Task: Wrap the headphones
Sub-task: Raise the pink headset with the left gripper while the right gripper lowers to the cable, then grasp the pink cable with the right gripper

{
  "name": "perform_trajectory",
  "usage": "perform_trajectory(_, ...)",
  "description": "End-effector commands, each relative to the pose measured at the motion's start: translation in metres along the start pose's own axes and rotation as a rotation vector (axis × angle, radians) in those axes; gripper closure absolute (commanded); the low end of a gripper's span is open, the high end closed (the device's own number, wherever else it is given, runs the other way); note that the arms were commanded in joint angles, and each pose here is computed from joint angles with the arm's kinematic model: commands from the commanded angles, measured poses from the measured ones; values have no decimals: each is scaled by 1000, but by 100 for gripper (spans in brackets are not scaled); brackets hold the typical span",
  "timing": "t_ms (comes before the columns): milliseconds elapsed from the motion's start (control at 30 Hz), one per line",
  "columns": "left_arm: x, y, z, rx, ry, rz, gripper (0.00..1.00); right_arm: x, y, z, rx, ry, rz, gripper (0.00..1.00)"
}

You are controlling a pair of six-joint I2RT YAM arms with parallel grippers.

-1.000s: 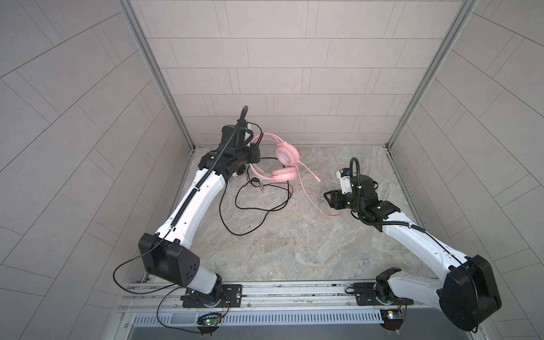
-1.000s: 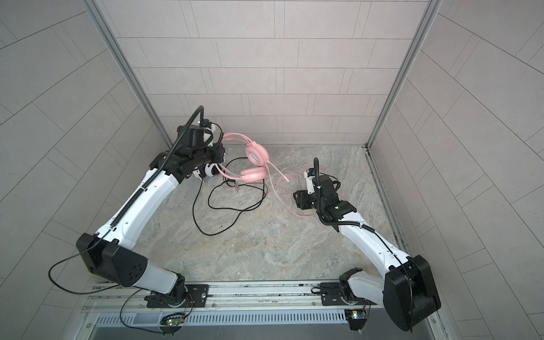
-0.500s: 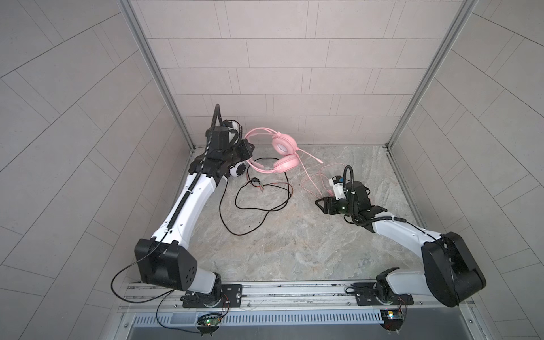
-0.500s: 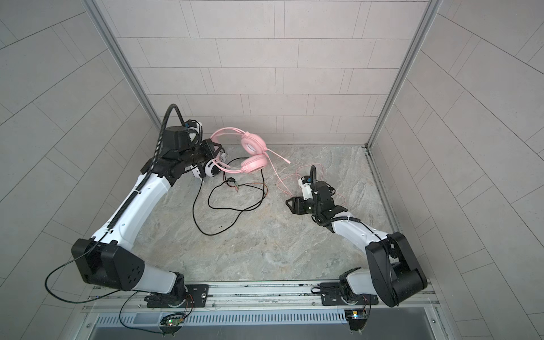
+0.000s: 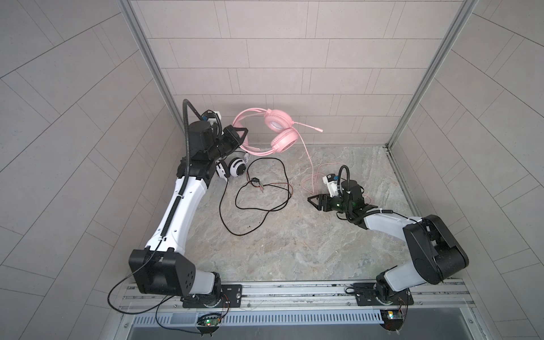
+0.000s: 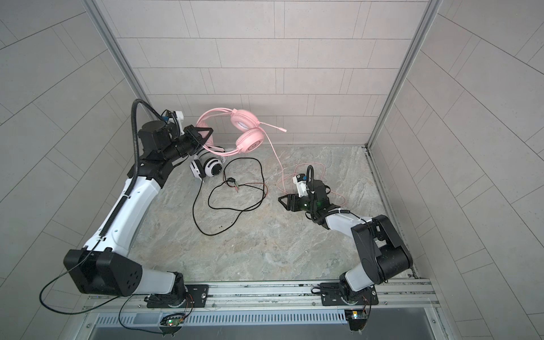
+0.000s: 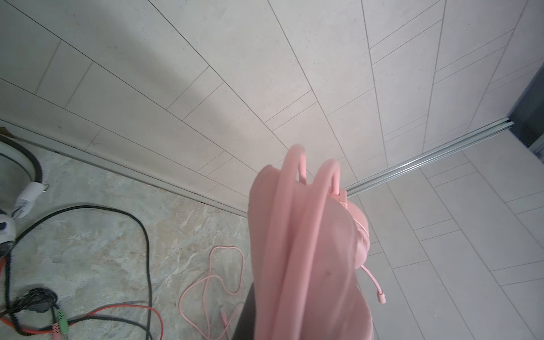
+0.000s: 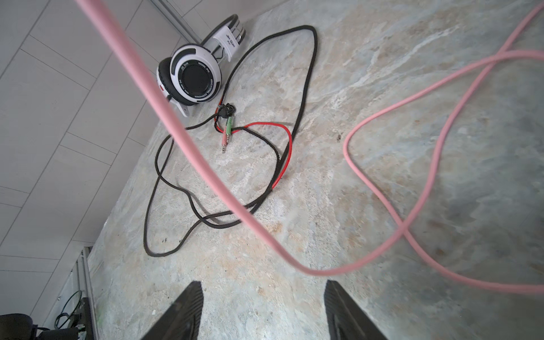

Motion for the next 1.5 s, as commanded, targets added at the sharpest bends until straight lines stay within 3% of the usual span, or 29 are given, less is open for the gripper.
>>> perform_trajectory(0, -37, 21, -12, -77, -194, -23, 100, 10, 14, 4, -50, 74, -14, 32)
perform_trajectory(100, -43, 26, -14, -95, -237, -66, 100, 13, 23, 10, -67, 107, -18, 31)
perform_trajectory(200, -54, 34, -16, -94, -265, -78, 100, 17, 32, 18, -87, 145, -20, 17)
perform_trajectory(633, -58, 47, -7, -71, -224, -96, 100, 21, 65, 47, -96, 159, -107, 10)
perform_trajectory(867, -67, 66, 1, -85, -254, -126, 100, 16, 79, 78, -102, 221, -68, 16)
perform_trajectory(1333, -48, 119, 28, -162, -312, -236, 100, -4, 82, 123, -90, 235, -27, 19)
perform_trajectory(1467, -35, 131, 35, -187, -304, -250, 100, -7, 80, 135, -47, 231, -33, 33)
Point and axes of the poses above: each gripper's point midway between its finger pads, its own z axis out along the fingers, its own x axis along the line the jaws close on, y = z × x, the point moved 6 cm from there along -z, back along the fingers, and after that the axes turned 7 degrees about z, right-handed, at the moved point
